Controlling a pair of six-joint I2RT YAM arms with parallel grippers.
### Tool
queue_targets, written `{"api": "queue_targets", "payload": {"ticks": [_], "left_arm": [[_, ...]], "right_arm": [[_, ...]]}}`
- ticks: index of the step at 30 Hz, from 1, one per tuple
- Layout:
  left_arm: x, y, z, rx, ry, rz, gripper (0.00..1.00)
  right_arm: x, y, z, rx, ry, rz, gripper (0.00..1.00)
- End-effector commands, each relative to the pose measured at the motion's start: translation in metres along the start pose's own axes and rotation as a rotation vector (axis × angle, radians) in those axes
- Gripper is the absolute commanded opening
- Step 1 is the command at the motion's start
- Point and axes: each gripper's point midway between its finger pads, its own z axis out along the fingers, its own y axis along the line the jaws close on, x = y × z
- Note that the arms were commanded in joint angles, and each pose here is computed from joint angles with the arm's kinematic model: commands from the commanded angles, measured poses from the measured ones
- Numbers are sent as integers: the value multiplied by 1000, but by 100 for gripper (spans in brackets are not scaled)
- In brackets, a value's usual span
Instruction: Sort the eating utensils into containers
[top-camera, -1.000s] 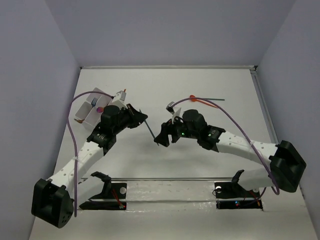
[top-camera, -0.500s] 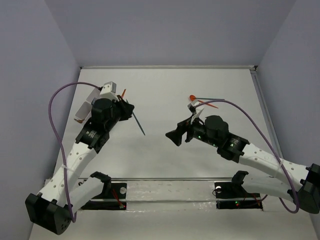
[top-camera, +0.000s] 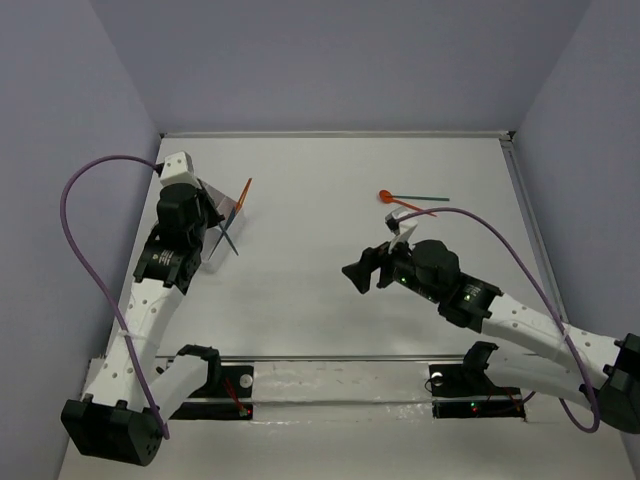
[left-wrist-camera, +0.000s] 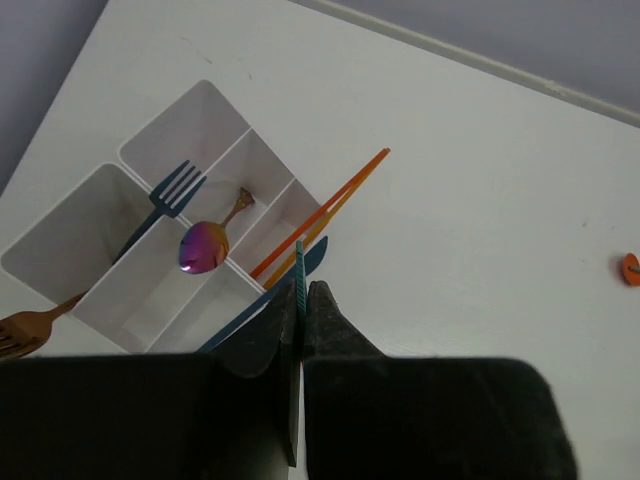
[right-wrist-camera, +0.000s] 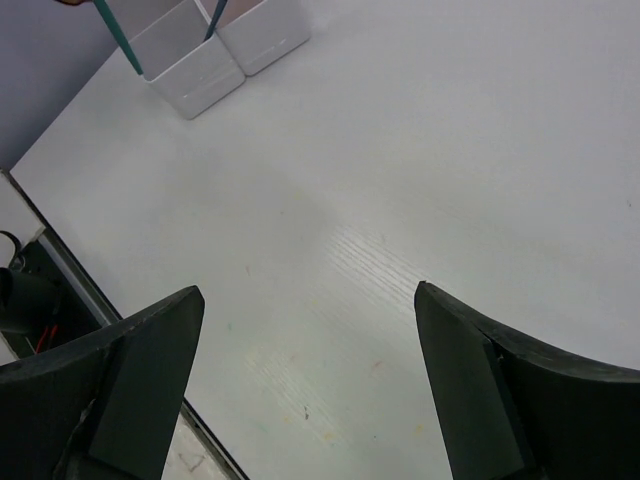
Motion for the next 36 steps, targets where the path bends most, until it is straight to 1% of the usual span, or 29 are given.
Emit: {"api": "queue_targets", "payload": {"ticks": [1, 3, 8, 10, 15, 17, 18, 19, 23, 35, 36], "left_arm": [[-47, 23, 0, -156, -150, 51, 6], [-55, 27, 5, -191, -186, 57, 6], [-58, 40, 26, -289, -216, 120, 6], [-53, 44, 33, -316, -202, 153, 6], [-56, 45, 43, -323, -248, 158, 6], [-48, 45, 47, -309, -246, 173, 6], [-50, 44, 49, -305, -266, 173, 6], [-40, 44, 54, -296, -247, 184, 6], [-29, 37, 65, -251, -222, 194, 6], [-3, 44, 81, -277, -165, 229, 6], [-2, 43, 82, -272, -157, 230, 8]], "right_arm": [[-14, 4, -5, -14, -69, 3, 92], [-12, 6, -5, -23, -61, 4, 92], [-12, 5, -7, -20, -62, 5, 91], [-13, 5, -8, -19, -69, 6, 91], [-13, 6, -10, -26, -71, 6, 91], [-13, 6, -10, -26, -71, 6, 91], [-13, 6, -10, -28, -70, 6, 91], [-14, 6, -10, -28, -72, 6, 91], [-13, 5, -11, -26, -73, 6, 91], [-14, 2, -13, -7, -80, 4, 91], [-15, 1, -13, -2, -85, 5, 91]]}}
